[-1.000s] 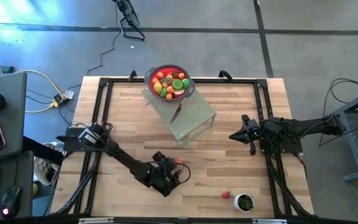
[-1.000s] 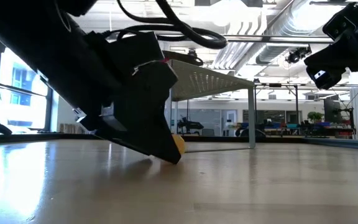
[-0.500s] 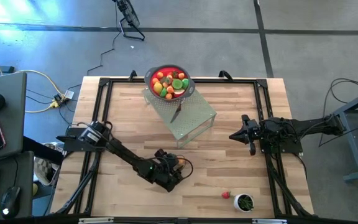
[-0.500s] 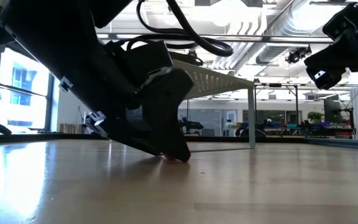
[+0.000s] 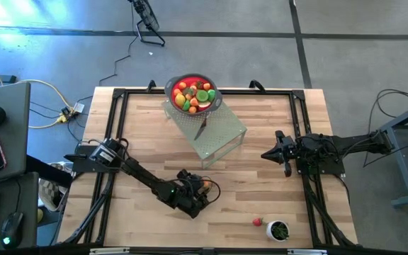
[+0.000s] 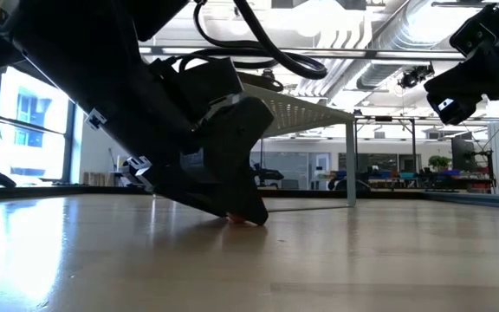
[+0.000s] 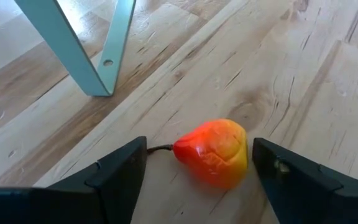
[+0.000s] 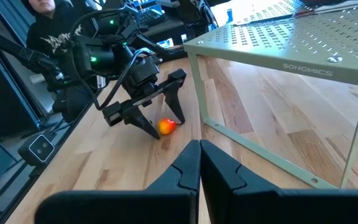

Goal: Pick & Place Fruit
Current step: Put the orange pear into the red strainer on the shelf

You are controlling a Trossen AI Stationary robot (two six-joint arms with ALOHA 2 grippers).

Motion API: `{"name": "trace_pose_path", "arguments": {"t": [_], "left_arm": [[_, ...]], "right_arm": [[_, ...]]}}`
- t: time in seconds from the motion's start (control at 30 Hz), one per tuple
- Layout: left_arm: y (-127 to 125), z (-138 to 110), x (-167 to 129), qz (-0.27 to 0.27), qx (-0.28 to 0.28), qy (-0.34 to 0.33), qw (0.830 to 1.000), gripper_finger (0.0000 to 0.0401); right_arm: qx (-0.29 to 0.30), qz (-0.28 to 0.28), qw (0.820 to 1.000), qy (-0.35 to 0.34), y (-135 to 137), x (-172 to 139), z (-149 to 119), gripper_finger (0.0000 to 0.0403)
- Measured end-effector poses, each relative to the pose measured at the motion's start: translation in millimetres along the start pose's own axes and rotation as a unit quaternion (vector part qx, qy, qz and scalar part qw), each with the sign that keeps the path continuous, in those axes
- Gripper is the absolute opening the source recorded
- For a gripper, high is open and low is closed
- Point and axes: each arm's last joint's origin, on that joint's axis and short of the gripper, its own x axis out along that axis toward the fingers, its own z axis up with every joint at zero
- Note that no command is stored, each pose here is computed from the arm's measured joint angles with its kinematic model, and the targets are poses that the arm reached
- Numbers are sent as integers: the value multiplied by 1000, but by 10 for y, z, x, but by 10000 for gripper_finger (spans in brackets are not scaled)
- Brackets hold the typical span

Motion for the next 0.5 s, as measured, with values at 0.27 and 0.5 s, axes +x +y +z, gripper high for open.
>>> {"name": "trace_pose_path", "arguments": {"t": [0.27, 0.5], "left_arm": [[-9, 8, 12, -3, -7, -8, 1000, 223], [-10, 9, 14, -3, -8, -8, 1000, 186]], "right_arm": [[0, 0, 1000, 0, 0, 0, -1, 3], [1, -2, 1000, 8, -4, 0, -15, 3]]}}
